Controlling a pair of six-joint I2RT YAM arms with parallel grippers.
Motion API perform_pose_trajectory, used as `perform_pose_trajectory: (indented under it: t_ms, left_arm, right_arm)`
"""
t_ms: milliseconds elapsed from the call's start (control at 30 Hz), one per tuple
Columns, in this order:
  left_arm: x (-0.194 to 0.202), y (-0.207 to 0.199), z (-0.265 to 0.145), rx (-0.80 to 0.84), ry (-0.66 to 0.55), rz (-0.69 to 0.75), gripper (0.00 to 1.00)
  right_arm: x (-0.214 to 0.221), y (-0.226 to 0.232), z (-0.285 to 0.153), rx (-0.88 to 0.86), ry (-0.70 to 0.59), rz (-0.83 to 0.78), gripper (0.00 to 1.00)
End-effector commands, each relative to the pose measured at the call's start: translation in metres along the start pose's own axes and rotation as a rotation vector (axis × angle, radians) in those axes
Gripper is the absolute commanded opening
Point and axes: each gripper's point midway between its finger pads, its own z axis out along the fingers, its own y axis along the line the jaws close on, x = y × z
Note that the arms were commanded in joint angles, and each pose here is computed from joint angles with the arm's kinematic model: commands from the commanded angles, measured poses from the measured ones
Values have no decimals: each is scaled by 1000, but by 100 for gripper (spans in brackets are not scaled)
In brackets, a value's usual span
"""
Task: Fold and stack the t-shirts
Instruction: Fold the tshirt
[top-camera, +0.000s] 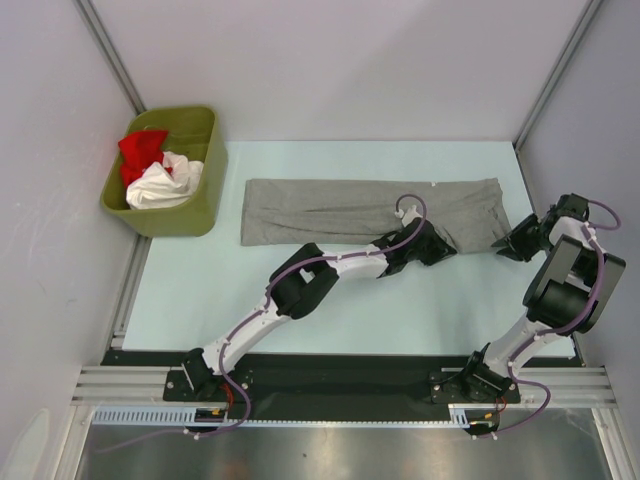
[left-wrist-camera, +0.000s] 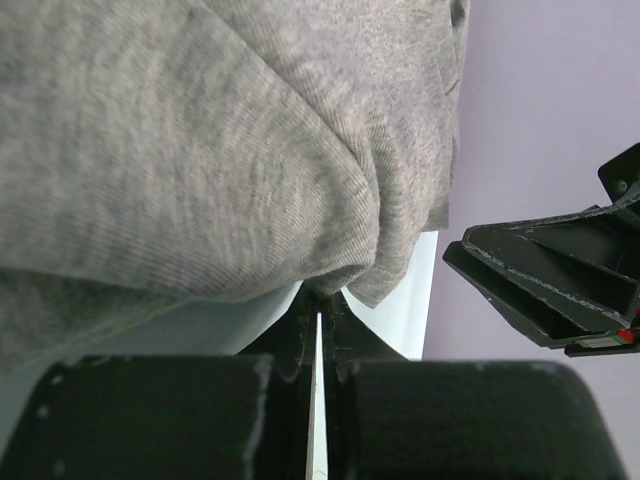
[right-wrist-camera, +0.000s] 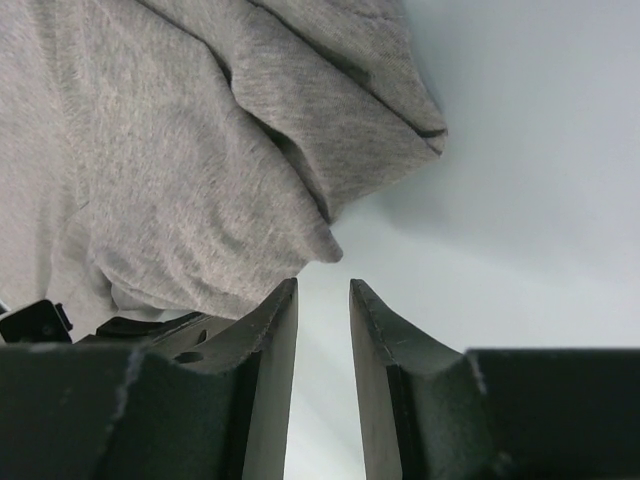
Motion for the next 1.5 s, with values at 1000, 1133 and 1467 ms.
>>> perform_pose_trajectory:
  t_ms: [1000, 1133, 1467]
  left_arm:
    - [-22, -59, -33, 66, -5, 88, 0]
    - [-24, -69, -40, 70, 2, 120, 0]
    - [-36, -91, -61, 107, 37, 150, 0]
  right_arm:
    - [-15, 7, 15, 4, -17, -79, 12]
    - [-13, 15, 3, 1, -19, -64, 7]
    - [-17, 40, -14, -17, -26, -46, 1]
